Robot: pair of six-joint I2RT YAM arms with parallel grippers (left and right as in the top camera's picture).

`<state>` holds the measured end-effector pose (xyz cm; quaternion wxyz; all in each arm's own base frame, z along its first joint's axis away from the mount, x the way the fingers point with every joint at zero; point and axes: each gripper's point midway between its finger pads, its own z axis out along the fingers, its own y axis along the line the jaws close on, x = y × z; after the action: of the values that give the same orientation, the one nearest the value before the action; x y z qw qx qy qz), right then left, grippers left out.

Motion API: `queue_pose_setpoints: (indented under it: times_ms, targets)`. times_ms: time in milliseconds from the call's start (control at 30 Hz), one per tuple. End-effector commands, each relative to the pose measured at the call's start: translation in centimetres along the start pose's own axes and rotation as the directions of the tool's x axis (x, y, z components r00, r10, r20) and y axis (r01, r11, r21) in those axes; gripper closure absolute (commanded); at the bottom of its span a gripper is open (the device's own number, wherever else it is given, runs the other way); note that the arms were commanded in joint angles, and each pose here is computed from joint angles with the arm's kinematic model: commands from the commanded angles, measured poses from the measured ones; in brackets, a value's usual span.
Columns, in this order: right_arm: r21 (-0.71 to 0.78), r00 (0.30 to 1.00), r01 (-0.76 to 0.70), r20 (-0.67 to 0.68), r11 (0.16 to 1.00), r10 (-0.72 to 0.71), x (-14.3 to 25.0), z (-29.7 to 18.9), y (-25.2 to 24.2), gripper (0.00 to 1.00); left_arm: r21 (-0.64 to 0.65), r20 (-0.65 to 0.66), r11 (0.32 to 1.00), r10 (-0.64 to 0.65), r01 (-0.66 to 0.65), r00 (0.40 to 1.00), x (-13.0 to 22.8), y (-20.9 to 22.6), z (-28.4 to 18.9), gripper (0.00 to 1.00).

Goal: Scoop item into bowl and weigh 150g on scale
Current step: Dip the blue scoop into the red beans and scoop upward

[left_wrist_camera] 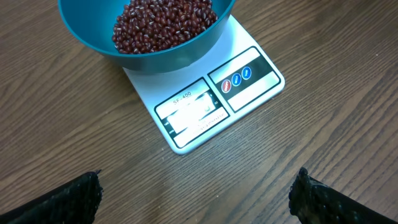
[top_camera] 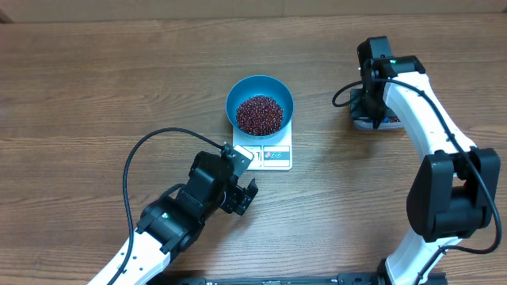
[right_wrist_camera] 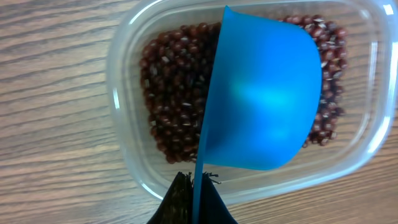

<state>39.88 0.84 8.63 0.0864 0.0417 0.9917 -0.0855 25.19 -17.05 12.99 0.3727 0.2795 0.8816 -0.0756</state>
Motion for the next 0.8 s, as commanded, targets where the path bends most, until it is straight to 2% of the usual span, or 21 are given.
queue_pose_setpoints:
  times_ms: [0, 200, 333, 533, 700, 767]
  targets:
    - [-0.115, 0.999, 0.009, -0.034, 0.993, -0.013, 0.6, 0.5, 2.1, 0.96, -0.012, -0.010, 1.000, -0.005, 0.005, 1.000, 0.4, 0.3, 0.2, 0.00]
    - [-0.214, 1.000, 0.001, 0.019, 0.977, 0.004, -0.3, -1.2, 3.3, 0.96, -0.012, -0.010, 1.000, -0.005, 0.005, 1.000, 0.4, 0.3, 0.2, 0.00]
    - [-0.236, 0.998, -0.028, 0.053, 0.971, 0.042, -0.8, -2.6, 2.5, 0.96, -0.012, -0.010, 1.000, -0.005, 0.005, 1.000, 0.4, 0.3, 0.2, 0.00]
    - [-0.428, 0.992, -0.106, 0.022, 0.898, 0.128, -1.5, -3.1, 2.2, 0.96, -0.012, -0.010, 1.000, -0.005, 0.005, 1.000, 0.4, 0.3, 0.2, 0.00]
    - [-0.437, 0.980, -0.184, -0.007, 0.881, 0.201, -1.5, -2.7, -0.7, 0.96, -0.012, -0.010, 1.000, -0.005, 0.005, 1.000, 0.4, 0.3, 0.2, 0.00]
    - [-0.458, 0.984, -0.161, 0.000, 0.875, 0.181, -1.5, -2.8, -1.0, 0.96, -0.012, -0.010, 1.000, -0.005, 0.005, 1.000, 0.4, 0.3, 0.2, 0.00]
